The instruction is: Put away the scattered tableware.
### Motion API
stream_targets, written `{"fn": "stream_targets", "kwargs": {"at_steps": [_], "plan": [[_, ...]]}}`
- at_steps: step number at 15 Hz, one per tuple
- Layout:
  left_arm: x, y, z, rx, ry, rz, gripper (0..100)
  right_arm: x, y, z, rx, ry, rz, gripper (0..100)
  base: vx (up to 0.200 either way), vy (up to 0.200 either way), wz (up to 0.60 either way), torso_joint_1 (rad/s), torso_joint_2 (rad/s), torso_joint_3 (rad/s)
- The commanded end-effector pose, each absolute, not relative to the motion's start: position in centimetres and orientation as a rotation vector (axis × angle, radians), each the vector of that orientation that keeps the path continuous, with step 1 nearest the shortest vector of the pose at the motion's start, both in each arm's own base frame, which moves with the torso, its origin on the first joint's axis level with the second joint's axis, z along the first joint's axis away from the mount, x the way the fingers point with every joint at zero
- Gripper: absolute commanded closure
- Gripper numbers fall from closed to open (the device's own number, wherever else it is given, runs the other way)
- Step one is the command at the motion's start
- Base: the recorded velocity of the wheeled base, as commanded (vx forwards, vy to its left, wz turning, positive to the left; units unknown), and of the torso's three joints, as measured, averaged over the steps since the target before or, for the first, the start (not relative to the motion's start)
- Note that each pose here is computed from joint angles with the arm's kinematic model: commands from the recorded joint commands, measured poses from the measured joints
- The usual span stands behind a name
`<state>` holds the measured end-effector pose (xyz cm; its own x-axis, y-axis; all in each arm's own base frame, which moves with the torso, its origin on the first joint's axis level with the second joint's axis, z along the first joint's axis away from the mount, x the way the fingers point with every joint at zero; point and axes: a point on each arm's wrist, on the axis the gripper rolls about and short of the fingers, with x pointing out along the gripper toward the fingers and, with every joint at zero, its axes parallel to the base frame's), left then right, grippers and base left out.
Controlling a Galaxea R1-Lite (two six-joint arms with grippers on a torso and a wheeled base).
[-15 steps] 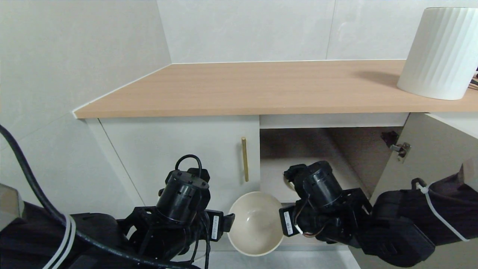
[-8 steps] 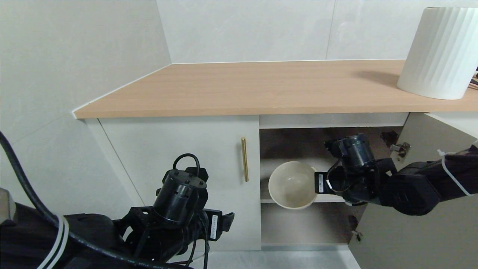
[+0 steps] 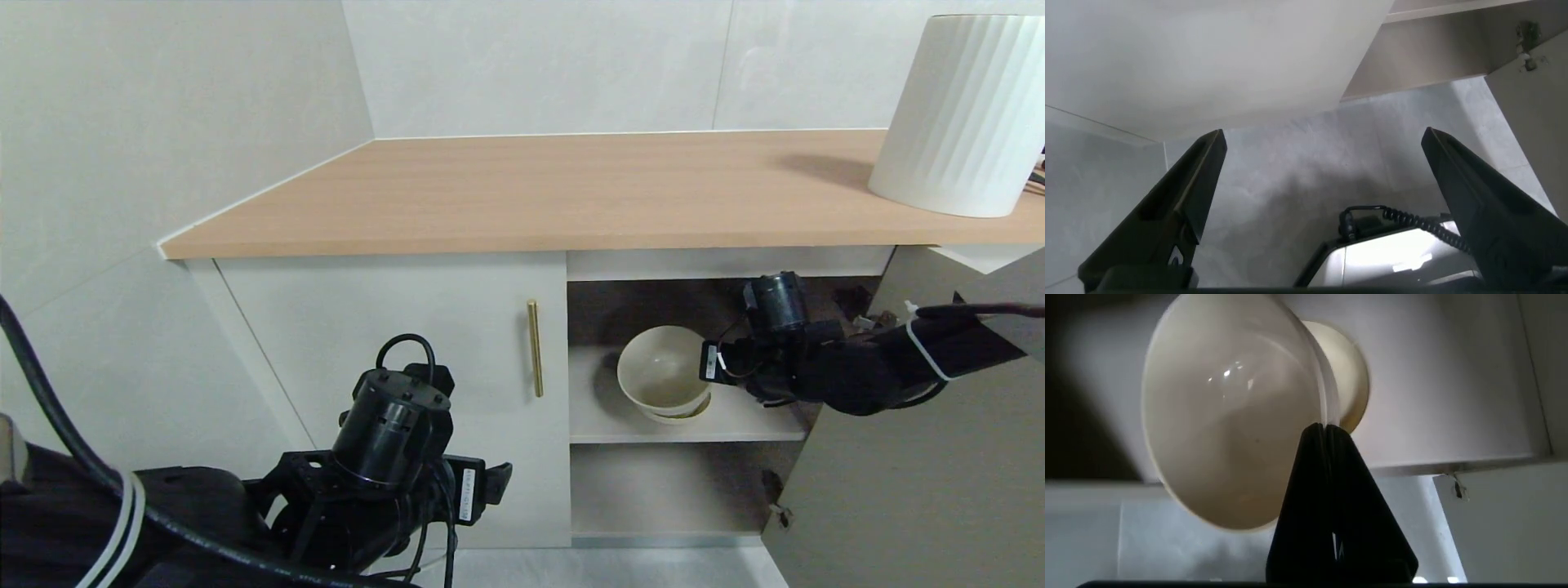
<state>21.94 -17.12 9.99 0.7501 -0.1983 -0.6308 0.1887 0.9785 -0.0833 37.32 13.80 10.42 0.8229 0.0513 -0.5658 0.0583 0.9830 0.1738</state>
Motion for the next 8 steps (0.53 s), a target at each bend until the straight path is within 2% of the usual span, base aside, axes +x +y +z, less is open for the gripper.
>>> {"fn": "stream_targets", "kwargs": {"at_steps": [1,8], "plan": [[22.0,-17.0,10.0,-0.017,0.69,-0.207,0,39.3,14.1,8.3,0.191,0.625,-0.029,100,0.0,0.0,0.0,0.0,0.0,0.0],[22.0,-17.0,10.0,-0.018,0.69,-0.206,0,41.2,13.5,7.5,0.218,0.604,-0.076,100,0.0,0.0,0.0,0.0,0.0,0.0]]}}
